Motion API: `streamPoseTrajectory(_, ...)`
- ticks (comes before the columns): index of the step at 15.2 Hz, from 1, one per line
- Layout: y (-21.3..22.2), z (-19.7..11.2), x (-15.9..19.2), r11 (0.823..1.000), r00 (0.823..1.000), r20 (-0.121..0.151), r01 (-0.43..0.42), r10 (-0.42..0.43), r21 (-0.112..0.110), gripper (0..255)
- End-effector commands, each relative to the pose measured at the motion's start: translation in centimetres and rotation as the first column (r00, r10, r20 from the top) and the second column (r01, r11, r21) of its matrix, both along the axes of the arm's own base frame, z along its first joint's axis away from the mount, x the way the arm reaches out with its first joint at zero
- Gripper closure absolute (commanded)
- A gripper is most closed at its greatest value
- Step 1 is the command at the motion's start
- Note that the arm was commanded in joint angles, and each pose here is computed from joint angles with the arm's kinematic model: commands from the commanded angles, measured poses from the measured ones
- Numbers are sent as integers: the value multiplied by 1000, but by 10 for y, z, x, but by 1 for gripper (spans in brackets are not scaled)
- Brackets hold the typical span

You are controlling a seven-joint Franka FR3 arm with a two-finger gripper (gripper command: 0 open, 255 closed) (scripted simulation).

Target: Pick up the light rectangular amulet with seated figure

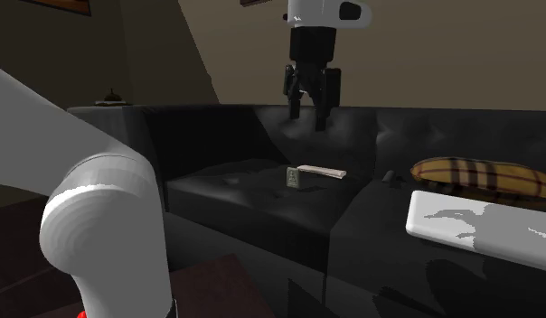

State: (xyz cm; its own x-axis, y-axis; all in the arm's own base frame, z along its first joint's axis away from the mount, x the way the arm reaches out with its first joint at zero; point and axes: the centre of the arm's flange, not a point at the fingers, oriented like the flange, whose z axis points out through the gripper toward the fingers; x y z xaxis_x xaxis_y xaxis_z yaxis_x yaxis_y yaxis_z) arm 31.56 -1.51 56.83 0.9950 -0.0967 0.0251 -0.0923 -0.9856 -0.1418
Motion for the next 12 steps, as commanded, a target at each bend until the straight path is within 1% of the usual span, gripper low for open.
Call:
streamPoseTrajectory(1,0,0,0,1000,1000,0,0,0,0,0)
streamPoseTrajectory(12,117,-54,81,998,999,-21,-50,49,-45,0)
